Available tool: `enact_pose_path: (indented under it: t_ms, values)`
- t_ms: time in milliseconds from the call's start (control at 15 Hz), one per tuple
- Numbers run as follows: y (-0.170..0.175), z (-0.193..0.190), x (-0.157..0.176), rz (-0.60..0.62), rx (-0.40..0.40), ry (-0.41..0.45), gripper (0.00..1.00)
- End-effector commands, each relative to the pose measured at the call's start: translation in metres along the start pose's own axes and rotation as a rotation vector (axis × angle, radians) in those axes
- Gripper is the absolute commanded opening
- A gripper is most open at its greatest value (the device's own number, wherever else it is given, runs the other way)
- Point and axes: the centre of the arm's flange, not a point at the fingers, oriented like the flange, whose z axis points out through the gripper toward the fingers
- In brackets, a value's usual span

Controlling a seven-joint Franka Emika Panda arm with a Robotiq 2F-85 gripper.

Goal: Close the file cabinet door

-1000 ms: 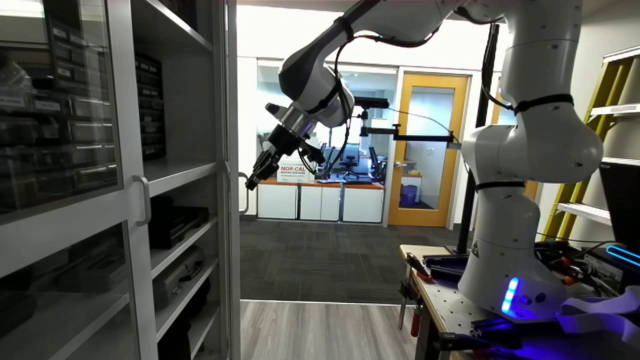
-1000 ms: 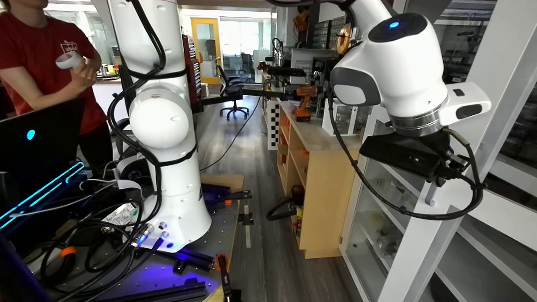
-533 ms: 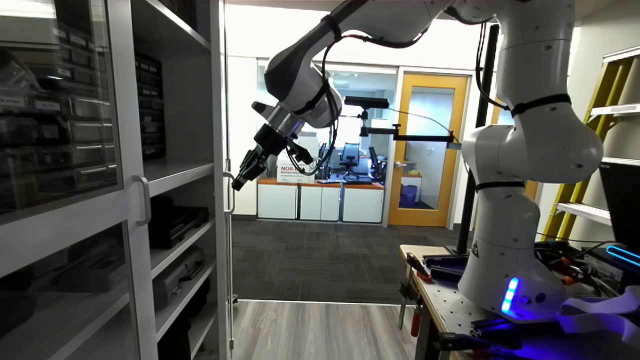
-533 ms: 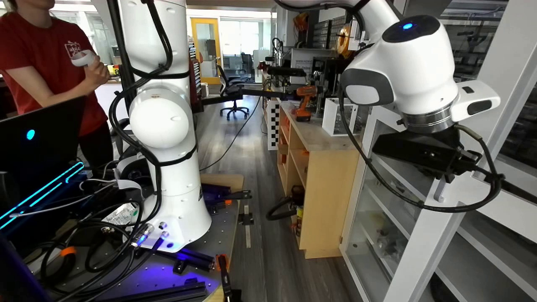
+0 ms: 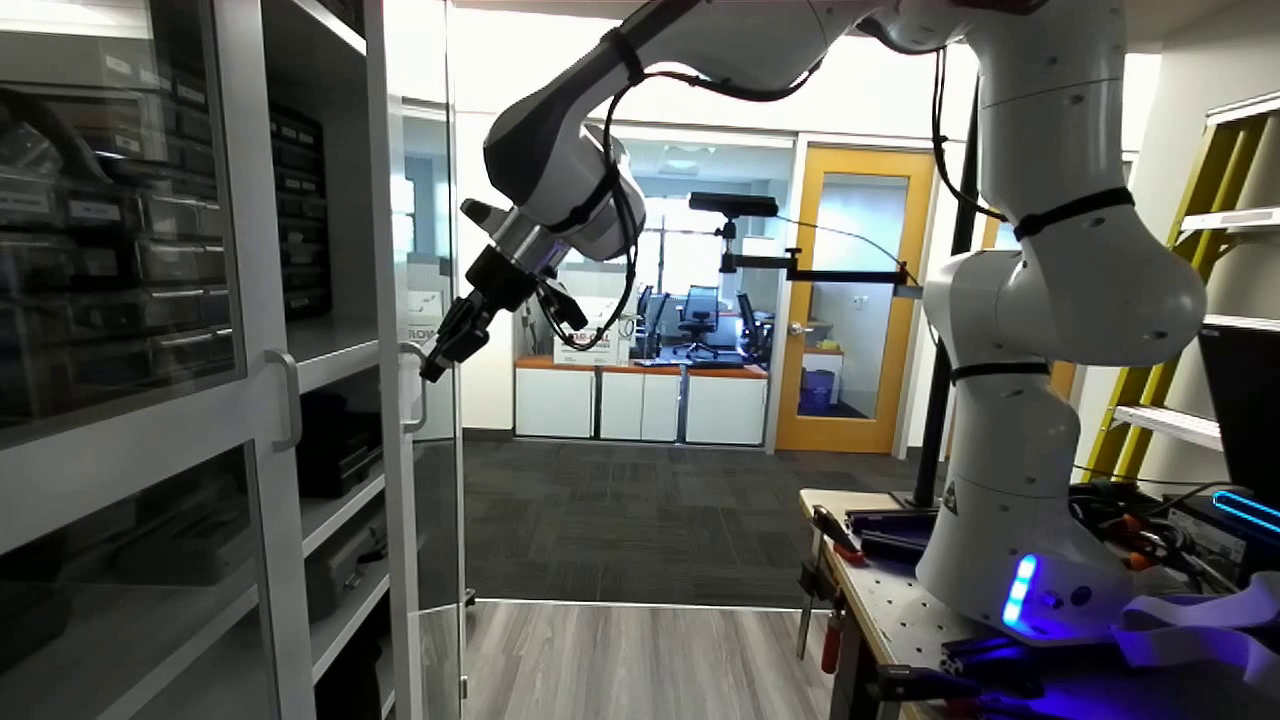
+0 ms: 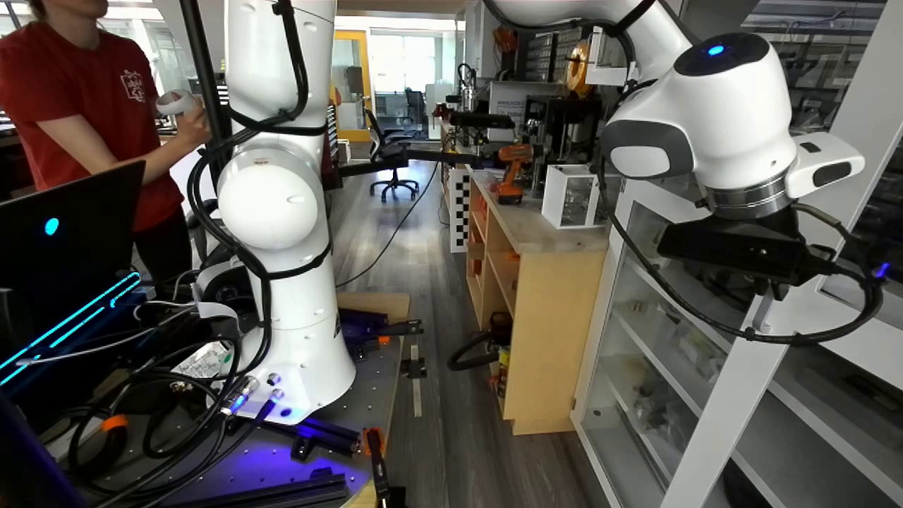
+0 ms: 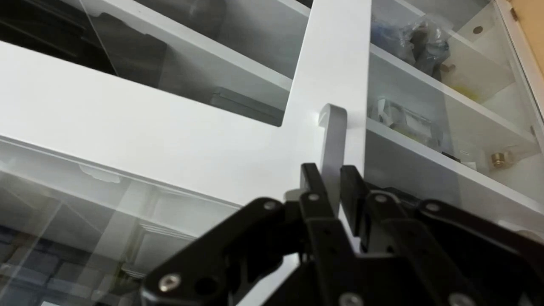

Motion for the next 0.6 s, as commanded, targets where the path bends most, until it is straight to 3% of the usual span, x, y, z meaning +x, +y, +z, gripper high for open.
enact_pose_path:
  t_ms: [0, 533]
  values:
    - [-0.013, 0.031, 0.034, -0.05, 0.014, 0.005, 0.07]
    - [-0.007, 0.076, 0.088, -0.056, -0.003, 0.033, 0.07]
